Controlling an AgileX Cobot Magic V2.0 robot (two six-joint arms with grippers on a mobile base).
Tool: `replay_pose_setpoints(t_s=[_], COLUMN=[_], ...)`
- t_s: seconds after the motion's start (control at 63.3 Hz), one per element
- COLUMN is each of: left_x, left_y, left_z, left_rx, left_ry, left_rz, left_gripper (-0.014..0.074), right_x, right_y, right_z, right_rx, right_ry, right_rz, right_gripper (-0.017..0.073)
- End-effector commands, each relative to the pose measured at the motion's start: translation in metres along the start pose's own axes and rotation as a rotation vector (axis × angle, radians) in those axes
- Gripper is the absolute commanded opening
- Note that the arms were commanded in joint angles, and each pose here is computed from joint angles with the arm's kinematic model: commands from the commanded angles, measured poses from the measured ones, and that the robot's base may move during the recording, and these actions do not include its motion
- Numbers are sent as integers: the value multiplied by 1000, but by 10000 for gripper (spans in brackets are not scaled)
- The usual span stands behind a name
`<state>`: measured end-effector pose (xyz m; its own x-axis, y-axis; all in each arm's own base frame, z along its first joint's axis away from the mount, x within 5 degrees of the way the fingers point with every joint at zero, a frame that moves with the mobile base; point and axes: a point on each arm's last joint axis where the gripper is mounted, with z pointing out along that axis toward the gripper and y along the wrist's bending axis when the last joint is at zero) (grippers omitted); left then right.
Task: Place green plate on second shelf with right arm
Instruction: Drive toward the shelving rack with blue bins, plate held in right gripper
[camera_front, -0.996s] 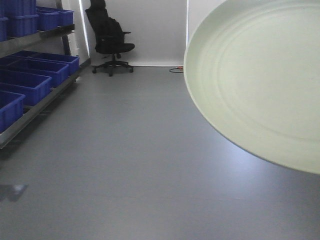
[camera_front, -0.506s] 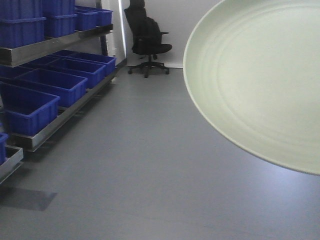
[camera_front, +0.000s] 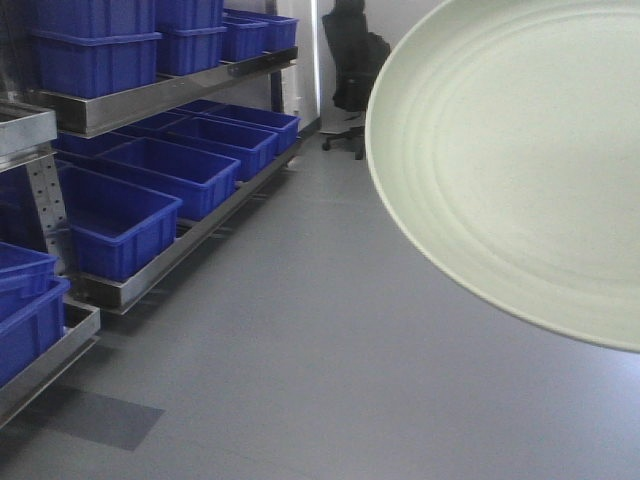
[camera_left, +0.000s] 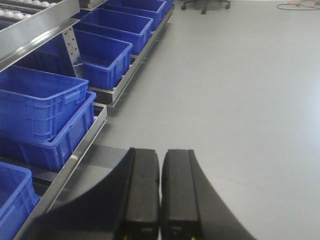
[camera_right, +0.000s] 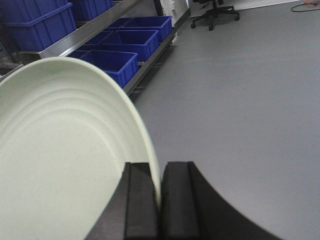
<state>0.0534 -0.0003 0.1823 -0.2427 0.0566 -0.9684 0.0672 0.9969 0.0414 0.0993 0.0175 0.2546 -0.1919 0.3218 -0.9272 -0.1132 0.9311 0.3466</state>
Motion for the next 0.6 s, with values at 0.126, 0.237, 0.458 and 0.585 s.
replay_pose_setpoints(t_s=[0.126, 0.237, 0.458, 0.585], left_x=[7, 7, 7, 7], left_y=[-2, -2, -2, -2], left_z=[3, 3, 3, 3], left_rx=[14, 14, 14, 14], left_ry=[-41, -41, -41, -41], left_rz=[-2, -2, -2, -2], left_gripper=[125, 125, 125, 125], right_x=[-20, -20, -20, -20], right_y=[7, 7, 7, 7], right_z=[-2, -2, -2, -2], right_rx=[-47, -47, -47, -47], right_ry=[-138, -138, -138, -138], right_rz=[-1, -1, -1, -1], right_gripper=[54, 54, 54, 54])
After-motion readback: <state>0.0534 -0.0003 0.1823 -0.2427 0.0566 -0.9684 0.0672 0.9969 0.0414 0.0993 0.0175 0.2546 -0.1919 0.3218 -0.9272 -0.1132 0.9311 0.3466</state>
